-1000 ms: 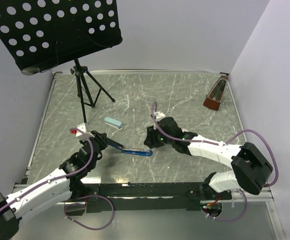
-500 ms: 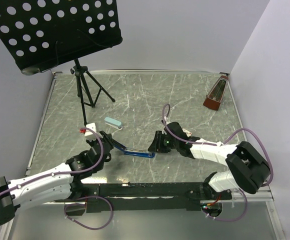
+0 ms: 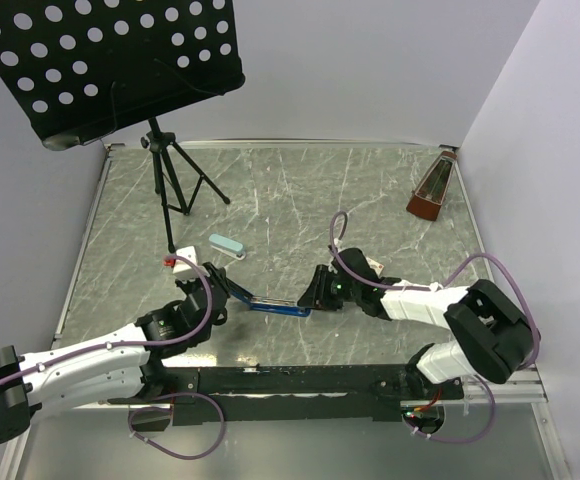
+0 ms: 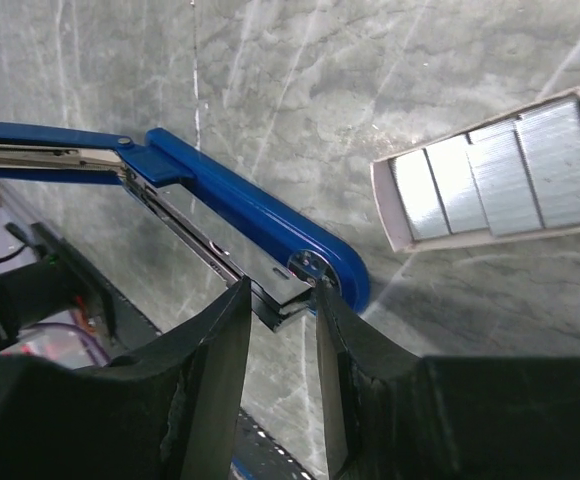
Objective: Load the staples into the stapler
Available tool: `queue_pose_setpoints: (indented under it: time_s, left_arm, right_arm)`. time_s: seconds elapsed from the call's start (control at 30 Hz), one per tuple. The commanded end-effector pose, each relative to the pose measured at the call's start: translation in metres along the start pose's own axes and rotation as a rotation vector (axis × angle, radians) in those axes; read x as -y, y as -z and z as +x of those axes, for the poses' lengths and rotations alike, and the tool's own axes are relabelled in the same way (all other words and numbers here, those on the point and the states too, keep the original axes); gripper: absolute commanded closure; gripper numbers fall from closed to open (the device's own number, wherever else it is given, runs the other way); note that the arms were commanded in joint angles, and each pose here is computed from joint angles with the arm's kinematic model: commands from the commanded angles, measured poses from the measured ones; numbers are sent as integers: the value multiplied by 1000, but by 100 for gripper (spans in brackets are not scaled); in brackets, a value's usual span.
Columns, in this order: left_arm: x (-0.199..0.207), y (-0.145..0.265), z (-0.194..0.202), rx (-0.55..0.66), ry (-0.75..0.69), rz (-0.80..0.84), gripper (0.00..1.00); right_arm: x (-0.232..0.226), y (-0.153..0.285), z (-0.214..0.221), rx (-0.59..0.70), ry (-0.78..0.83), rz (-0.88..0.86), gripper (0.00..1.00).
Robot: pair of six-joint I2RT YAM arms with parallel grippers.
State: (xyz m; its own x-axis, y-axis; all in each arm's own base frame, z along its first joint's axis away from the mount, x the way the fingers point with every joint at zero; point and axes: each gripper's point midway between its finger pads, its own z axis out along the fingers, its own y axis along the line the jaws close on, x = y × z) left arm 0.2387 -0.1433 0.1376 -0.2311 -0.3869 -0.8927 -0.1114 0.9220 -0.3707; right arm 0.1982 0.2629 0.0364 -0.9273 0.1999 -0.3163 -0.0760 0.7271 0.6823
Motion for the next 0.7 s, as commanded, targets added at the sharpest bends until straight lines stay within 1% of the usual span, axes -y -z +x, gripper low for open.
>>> queue_pose_setpoints:
  time_s: [0.0,0.07,0.13,0.27,0.3,0.37,0.4,0.5,0.63,0.67]
  left_arm:
    - [28,3,-25,42,101,64,80]
    - [31,4,-25,39,99,78,78]
    - [33,4,-23,33,97,92,74]
    - [37,4,-21,23,91,112,65]
    - [38,4,-21,24,94,117,61]
    - [40,5,-20,20,86,123,58]
    - [41,4,-20,20,86,127,54]
    - [42,4,-19,16,79,134,46]
    - [45,3,-18,12,72,138,39]
    - [45,4,-18,12,73,138,35]
  right_arm:
    - [-2,-8,-2,-2,-43,-46,62]
    - [-6,-9,-6,5,-58,-74,66]
    - [-9,-9,-5,-5,-60,-89,69]
    - [-12,-12,-6,-13,-63,-103,71]
    - [-15,-13,-7,-13,-58,-108,71]
    - [-14,-14,-8,-15,-60,-107,71]
    - [-15,-15,-8,-17,-59,-109,71]
    - [-16,-16,-9,-20,-58,-112,71]
    - [-17,-17,-10,-19,-53,-114,72]
    - [-17,-17,-11,-17,-51,-114,71]
